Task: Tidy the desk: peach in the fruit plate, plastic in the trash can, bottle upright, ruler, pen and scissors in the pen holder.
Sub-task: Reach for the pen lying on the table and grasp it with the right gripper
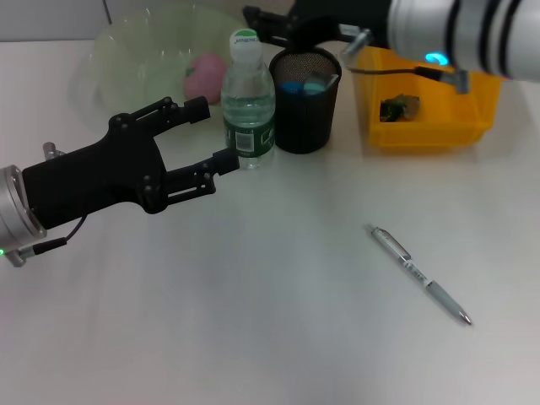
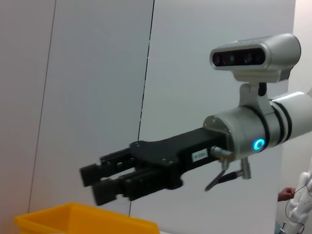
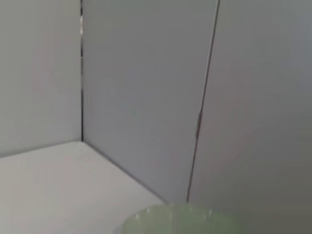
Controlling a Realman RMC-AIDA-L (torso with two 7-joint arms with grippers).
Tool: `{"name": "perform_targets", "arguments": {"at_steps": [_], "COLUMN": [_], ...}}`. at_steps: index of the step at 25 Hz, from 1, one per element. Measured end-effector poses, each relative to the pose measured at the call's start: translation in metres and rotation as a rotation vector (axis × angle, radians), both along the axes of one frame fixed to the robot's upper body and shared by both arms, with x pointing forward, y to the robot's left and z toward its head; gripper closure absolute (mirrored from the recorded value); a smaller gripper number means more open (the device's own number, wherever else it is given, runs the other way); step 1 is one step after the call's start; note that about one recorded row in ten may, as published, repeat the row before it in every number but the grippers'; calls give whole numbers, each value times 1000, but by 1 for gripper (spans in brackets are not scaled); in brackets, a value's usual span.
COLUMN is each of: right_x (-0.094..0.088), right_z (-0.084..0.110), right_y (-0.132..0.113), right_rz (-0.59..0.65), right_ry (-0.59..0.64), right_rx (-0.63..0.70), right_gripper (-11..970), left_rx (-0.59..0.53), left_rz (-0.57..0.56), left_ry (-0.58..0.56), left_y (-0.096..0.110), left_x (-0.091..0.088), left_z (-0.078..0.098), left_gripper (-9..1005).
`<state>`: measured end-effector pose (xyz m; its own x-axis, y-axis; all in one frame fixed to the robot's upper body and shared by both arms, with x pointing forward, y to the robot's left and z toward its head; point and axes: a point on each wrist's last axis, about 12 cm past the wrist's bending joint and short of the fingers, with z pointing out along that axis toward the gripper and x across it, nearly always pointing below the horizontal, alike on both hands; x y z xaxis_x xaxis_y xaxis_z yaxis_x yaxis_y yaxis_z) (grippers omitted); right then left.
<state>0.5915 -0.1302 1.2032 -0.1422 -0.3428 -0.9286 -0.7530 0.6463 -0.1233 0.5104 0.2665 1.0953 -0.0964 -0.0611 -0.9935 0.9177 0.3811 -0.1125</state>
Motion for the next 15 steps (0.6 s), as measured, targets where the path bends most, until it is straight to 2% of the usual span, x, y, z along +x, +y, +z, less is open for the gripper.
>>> {"name": "perform_targets", "arguments": {"at_steps": [2, 7, 15], "right_x": [-3, -9, -15], "right_z": [10, 20, 30], "right_y": [-14, -30, -42], "right_rz": [23, 53, 97], "right_ry": [40, 74, 92], "right_rx": [-12, -46, -87], "right_gripper": [404, 404, 403], "left_rx": [1, -2, -6], "left_rz": [0, -2, 4], "left_ry": [0, 6, 12], "left_y": [0, -1, 0], "left_x": [0, 1, -2], "left_z": [0, -1, -3], "left_gripper": [192, 192, 191]}}
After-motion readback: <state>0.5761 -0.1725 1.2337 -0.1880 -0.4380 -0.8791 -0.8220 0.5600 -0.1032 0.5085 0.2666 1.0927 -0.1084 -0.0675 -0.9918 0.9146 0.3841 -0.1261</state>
